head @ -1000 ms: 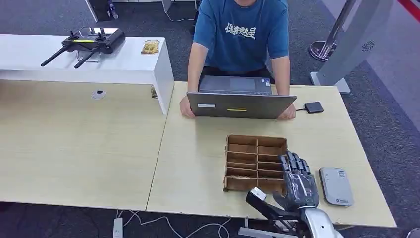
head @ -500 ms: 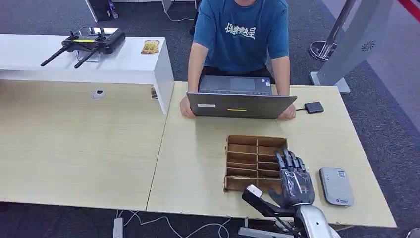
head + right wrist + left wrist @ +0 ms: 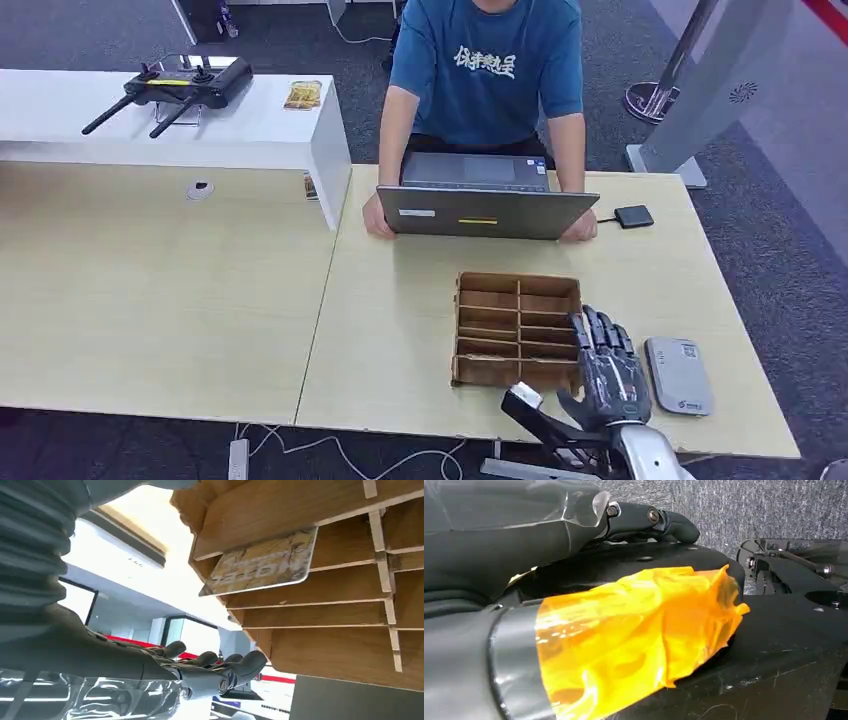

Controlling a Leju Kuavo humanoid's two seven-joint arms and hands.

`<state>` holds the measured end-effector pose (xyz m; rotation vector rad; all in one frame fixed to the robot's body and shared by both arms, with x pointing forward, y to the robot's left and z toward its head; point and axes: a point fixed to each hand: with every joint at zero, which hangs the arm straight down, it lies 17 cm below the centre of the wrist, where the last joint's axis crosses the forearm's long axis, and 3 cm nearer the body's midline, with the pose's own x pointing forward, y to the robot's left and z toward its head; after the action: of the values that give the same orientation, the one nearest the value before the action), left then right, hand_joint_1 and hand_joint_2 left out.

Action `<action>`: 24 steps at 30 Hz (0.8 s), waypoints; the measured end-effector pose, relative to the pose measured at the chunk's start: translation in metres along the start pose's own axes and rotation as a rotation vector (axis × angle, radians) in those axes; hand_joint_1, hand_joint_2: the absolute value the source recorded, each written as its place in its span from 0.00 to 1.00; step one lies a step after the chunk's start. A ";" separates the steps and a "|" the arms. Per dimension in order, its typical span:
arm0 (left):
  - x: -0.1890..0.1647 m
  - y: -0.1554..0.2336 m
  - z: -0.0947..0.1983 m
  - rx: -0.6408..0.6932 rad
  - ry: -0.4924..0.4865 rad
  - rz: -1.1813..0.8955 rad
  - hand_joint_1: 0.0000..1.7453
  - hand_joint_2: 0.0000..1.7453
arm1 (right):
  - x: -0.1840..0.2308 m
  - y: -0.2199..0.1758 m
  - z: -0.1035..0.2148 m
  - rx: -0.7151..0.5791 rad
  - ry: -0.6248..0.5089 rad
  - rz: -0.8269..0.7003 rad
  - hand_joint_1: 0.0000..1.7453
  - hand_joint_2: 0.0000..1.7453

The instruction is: Pass the card to the sensor for recognition and then transmit it.

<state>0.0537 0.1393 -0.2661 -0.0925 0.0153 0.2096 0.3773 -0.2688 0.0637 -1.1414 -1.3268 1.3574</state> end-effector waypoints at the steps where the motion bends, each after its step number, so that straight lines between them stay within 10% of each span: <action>1: 0.000 0.000 0.000 0.000 0.000 0.001 0.00 0.00 | -0.001 -0.001 0.000 -0.003 0.000 0.001 0.00 1.00; 24: 0.000 0.001 0.000 0.002 -0.001 -0.014 0.00 0.00 | -0.002 0.004 -0.015 0.024 -0.010 -0.009 0.00 1.00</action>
<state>0.0535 0.1401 -0.2662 -0.0905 0.0135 0.1958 0.3925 -0.2679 0.0602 -1.1122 -1.3183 1.3707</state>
